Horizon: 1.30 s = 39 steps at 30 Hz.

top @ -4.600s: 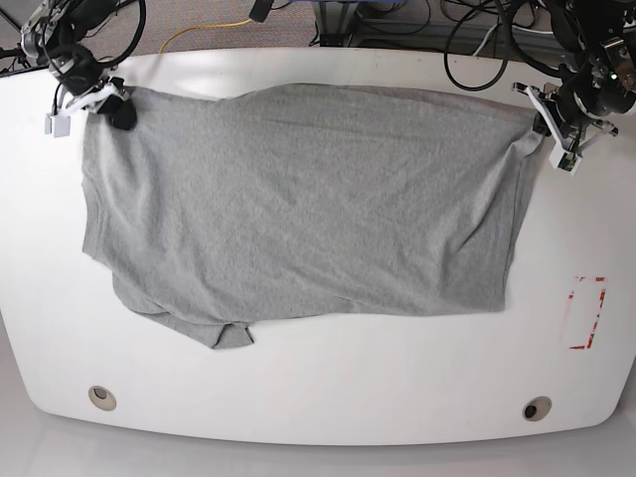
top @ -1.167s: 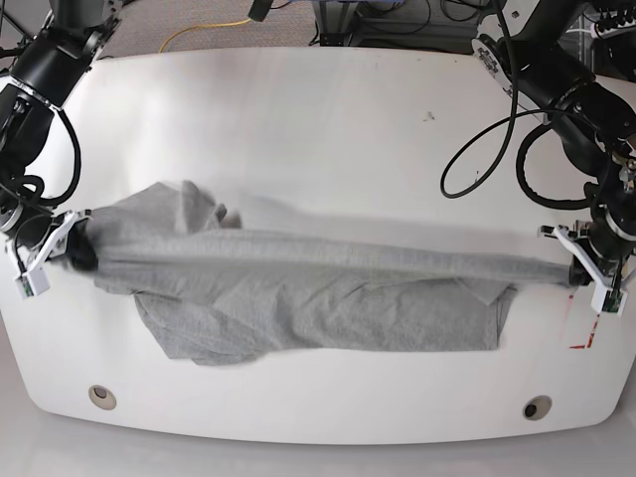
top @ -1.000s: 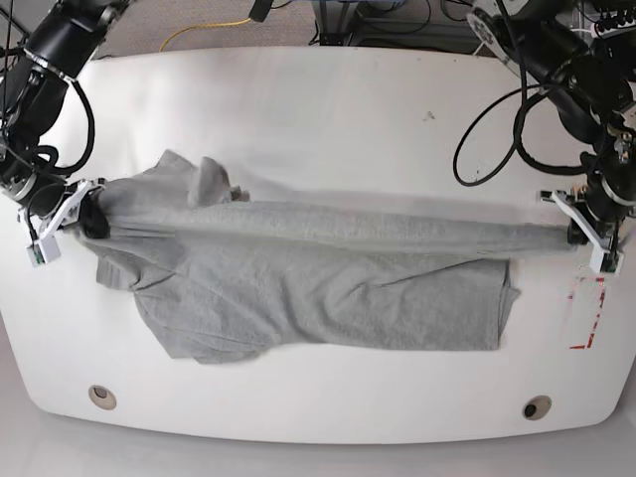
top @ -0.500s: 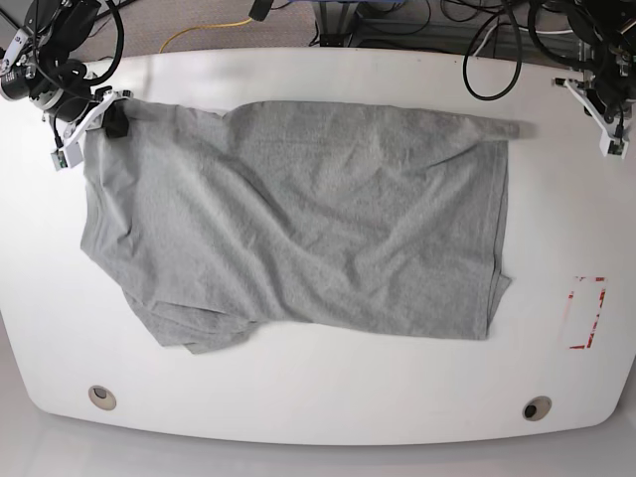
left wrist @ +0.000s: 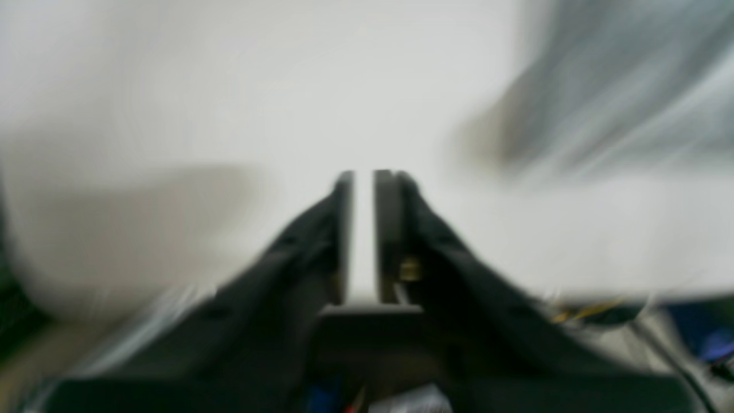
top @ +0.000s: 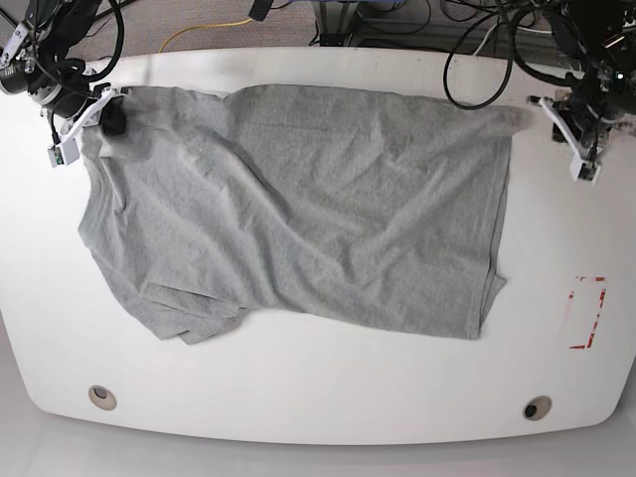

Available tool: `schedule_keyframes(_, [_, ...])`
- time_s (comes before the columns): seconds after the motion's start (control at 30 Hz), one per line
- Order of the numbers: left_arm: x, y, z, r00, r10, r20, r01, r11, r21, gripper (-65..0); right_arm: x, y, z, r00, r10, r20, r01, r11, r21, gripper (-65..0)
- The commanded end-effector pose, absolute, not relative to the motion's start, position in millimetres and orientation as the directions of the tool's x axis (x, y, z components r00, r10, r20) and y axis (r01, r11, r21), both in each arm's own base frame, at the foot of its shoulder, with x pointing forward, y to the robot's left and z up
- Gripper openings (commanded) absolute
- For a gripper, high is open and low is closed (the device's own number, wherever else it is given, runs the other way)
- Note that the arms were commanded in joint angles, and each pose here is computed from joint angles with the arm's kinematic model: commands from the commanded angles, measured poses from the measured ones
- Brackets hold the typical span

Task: Fold the T-shirt properly
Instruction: 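Adjust the left gripper's hold on the shirt's shoulder corner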

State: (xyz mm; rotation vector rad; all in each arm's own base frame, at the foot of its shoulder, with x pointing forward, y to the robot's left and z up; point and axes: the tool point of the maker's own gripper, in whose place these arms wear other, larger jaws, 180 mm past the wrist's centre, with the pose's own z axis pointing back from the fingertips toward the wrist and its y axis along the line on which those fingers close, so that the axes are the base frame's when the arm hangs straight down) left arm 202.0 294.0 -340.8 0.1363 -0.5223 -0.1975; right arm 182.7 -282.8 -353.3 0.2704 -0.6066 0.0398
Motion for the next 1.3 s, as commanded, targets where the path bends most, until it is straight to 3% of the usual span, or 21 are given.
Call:
schedule_keyframes(0.0, [206.1, 297.7, -334.8, 0.851, -0.251, 0.461, 0.166, 0.962, 0.218, -42.1, 187.3, -287.9, -343.8, 0.806, -0.021, 0.592, -0.131, 0.968, 0.213, -65.0])
schedule_keyframes(0.13, [218.5, 278.2, -338.6, 0.834, -0.295, 0.467, 0.227, 0.954, 0.196, -31.4, 193.6, -287.9, -340.3, 0.795, -0.021, 0.607, -0.135, 0.968, 0.211, -65.0])
schedule_keyframes(0.43, [213.7, 251.4, -375.9, 0.859, -0.203, 0.469, 0.245, 0.969, -0.028, -31.1, 196.6, -287.5, -338.7, 0.789, -0.023, 0.614, -0.137, 0.968, 0.211, -65.0])
schedule_keyframes(0.97, [200.0, 227.2, -402.6, 0.879, -0.289, 0.38, 0.34, 0.937, -0.074, -31.7, 197.3, -289.2, -337.5, 0.786, -0.026, 0.618, -0.132, 0.969, 0.209, -65.0])
schedule_keyframes(1.03, [196.4, 228.0, -408.5, 0.889, -0.281, 0.362, 0.332, 0.939, -0.087, -36.7, 197.3, -289.2, -337.5, 0.786, -0.026, 0.618, -0.132, 0.969, 0.209, -65.0])
schedule_keyframes(1.2, [185.2, 246.5, -422.5, 0.926, -0.19, 0.325, 0.241, 0.963, -0.123, -63.7, 196.2, -290.0, -338.9, 0.789, -0.03, 0.614, -0.128, 0.969, 0.211, -65.0])
schedule_keyframes(1.27, [182.0, 255.6, -422.8, 0.933, -0.157, 0.323, 0.205, 0.971, -0.122, -63.7, 195.8, -287.9, -340.1, 0.789, -0.036, 0.613, -0.125, 0.968, 0.218, -65.0])
